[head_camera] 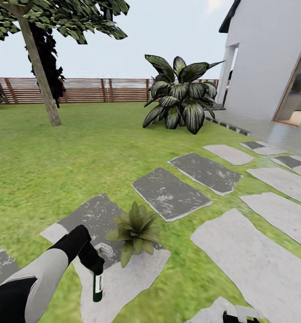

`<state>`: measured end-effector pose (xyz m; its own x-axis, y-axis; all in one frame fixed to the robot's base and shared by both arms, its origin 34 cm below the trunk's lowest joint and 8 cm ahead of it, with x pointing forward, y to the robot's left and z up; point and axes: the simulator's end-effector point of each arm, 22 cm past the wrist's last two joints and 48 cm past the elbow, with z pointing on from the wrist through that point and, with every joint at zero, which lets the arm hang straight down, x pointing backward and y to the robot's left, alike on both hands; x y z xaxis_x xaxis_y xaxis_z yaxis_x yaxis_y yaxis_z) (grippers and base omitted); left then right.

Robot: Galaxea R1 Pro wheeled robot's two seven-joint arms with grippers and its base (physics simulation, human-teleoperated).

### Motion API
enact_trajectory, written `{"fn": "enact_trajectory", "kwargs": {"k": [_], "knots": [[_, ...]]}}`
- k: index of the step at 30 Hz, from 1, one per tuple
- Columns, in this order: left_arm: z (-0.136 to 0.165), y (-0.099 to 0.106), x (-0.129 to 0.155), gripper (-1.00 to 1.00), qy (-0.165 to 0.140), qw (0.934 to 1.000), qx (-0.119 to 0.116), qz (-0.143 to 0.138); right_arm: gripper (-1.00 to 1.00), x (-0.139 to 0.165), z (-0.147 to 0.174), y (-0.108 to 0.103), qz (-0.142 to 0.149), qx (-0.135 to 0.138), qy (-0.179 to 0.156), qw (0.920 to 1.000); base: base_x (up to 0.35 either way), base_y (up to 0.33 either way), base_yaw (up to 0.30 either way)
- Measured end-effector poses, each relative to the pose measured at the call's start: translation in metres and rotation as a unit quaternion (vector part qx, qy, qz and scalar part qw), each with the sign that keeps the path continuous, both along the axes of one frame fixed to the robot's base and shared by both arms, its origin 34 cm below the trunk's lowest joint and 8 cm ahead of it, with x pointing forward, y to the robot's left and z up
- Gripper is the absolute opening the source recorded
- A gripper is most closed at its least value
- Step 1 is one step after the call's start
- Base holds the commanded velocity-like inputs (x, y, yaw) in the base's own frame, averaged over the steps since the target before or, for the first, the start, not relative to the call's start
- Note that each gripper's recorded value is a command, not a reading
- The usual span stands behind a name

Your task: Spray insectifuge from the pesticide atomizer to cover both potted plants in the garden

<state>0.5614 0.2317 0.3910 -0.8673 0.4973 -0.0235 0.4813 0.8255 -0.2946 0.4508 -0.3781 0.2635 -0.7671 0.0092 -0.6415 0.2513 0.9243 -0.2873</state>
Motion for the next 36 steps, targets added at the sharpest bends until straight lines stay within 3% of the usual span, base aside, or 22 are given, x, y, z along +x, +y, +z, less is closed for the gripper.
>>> {"fn": "enact_trajectory", "kwargs": {"k": [6, 11, 16, 26, 32, 36], "knots": [[-0.002, 0.01, -0.003, -1.0, 0.004, 1.0, 0.007, 0.005, 1.0, 0.0, 0.0, 0.0, 0.0, 0.0, 0.0, 1.0, 0.0, 0.0, -0.284], [-0.005, 0.03, -0.007, -1.0, 0.009, 0.9985, 0.051, -0.02, 1.0, 0.0, 0.0, -0.001, 0.0, -0.001, -0.001, 1.0, 0.026, 0.004, -0.213], [-0.005, 0.036, -0.011, -1.0, 0.019, 0.9977, 0.064, -0.013, 1.0, 0.0, 0.001, -0.001, 0.0, -0.001, -0.001, 1.0, 0.262, 0.105, -0.022], [-0.012, 0.035, -0.021, -1.0, 0.034, 0.997, 0.069, -0.01, 1.0, -0.001, -0.001, 0.001, 0.0, 0.001, 0.002, 1.0, 0.296, 0.102, 0.071], [-0.036, 0.039, -0.055, -1.0, 0.058, 0.9953, 0.076, -0.013, 1.0, -0.003, -0.002, -0.003, 0.001, -0.003, 0.004, 1.0, 0.212, 0.014, 0.049], [-0.041, 0.037, -0.061, -1.0, 0.064, 0.995, 0.075, -0.013, 1.0, -0.003, -0.002, -0.005, 0.002, -0.004, 0.005, 1.0, 0.025, 0.0, 0.002]]}}
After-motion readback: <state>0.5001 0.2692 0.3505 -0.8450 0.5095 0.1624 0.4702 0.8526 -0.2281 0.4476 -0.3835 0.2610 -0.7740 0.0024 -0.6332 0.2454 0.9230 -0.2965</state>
